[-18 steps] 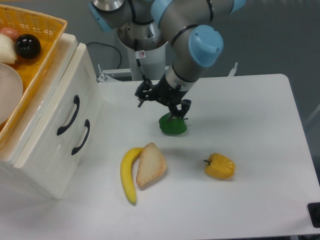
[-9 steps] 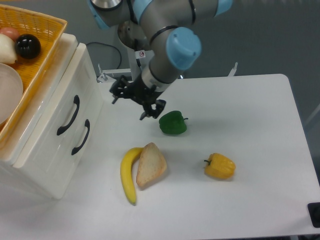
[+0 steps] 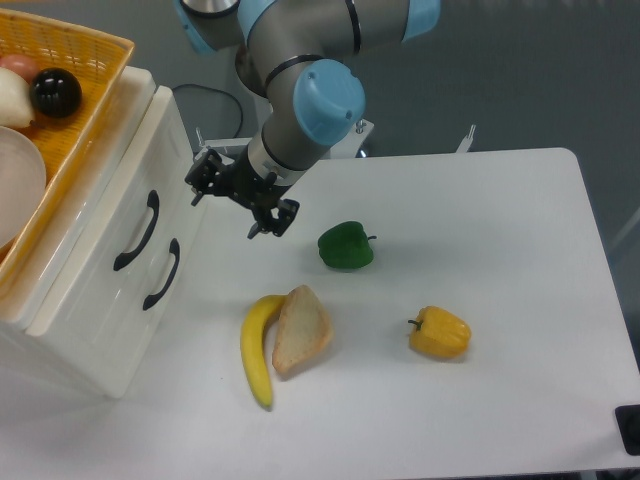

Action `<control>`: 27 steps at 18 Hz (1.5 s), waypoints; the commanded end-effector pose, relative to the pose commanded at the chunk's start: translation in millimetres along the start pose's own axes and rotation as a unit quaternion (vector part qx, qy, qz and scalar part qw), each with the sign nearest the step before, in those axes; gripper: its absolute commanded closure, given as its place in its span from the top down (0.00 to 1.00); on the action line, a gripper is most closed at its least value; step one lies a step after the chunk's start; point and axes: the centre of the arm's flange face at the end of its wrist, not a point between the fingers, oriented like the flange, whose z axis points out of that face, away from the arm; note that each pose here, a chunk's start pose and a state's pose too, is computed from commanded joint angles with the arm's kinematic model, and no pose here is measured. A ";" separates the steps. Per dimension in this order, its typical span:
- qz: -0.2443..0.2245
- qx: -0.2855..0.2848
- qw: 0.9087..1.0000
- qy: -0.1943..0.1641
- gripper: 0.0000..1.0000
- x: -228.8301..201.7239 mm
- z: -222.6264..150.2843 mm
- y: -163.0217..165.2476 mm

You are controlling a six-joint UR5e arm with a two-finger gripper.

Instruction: Slide open the top white drawer

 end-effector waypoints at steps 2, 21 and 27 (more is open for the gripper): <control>0.002 0.000 1.000 0.001 1.00 8.8 2.2 -8.7; 0.024 -0.019 0.999 0.021 1.00 23.0 42.8 -34.4; 0.021 -0.026 0.999 0.024 1.00 22.0 51.6 -36.5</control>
